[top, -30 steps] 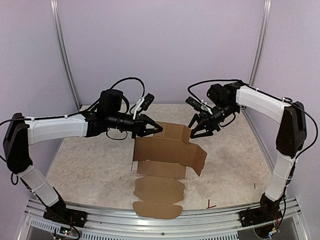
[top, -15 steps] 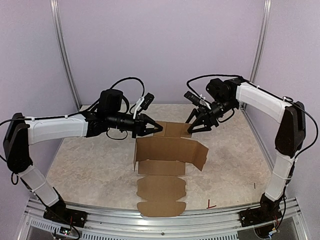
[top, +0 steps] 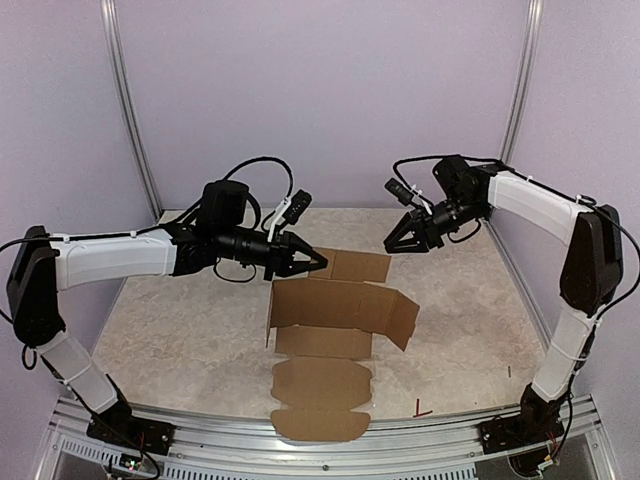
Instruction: Fold the paper box
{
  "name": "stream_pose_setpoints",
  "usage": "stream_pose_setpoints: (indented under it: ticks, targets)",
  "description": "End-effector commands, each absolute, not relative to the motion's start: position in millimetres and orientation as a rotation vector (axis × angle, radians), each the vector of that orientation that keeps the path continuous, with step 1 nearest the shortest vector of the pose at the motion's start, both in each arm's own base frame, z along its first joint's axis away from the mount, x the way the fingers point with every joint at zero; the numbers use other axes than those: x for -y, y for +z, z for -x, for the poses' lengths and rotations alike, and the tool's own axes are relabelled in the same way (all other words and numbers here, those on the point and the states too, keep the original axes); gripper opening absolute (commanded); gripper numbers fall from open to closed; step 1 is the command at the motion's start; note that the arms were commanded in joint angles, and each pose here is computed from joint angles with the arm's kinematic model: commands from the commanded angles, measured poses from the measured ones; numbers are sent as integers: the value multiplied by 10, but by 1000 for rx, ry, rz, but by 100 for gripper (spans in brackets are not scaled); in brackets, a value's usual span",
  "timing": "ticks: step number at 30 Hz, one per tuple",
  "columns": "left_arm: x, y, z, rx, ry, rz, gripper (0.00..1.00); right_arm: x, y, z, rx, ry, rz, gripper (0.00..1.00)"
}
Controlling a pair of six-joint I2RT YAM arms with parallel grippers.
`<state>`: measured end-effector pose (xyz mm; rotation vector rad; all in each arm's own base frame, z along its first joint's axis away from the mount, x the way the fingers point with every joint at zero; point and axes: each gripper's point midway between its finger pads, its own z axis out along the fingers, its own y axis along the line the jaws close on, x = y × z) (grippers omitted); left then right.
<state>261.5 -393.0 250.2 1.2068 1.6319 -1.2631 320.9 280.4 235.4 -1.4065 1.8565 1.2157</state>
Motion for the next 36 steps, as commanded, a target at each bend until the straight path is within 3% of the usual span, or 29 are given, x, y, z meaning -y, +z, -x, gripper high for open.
stream_pose_setpoints:
  ticks: [1, 11, 36]
  targets:
    - [3916, 2606, -2598, -1583, -1252, -1203, 0, -2901, 2293, -3173, -1876, 1145, 1427, 32]
    - [3891, 2612, -2744, -1606, -1215, -1139, 0, -3127, 2395, -2685, -1734, 1282, 1608, 39]
    - [3905, 2613, -2644, -1583, -1294, -1171, 0, -3264, 2467, -2679, -1686, 1421, 1617, 40]
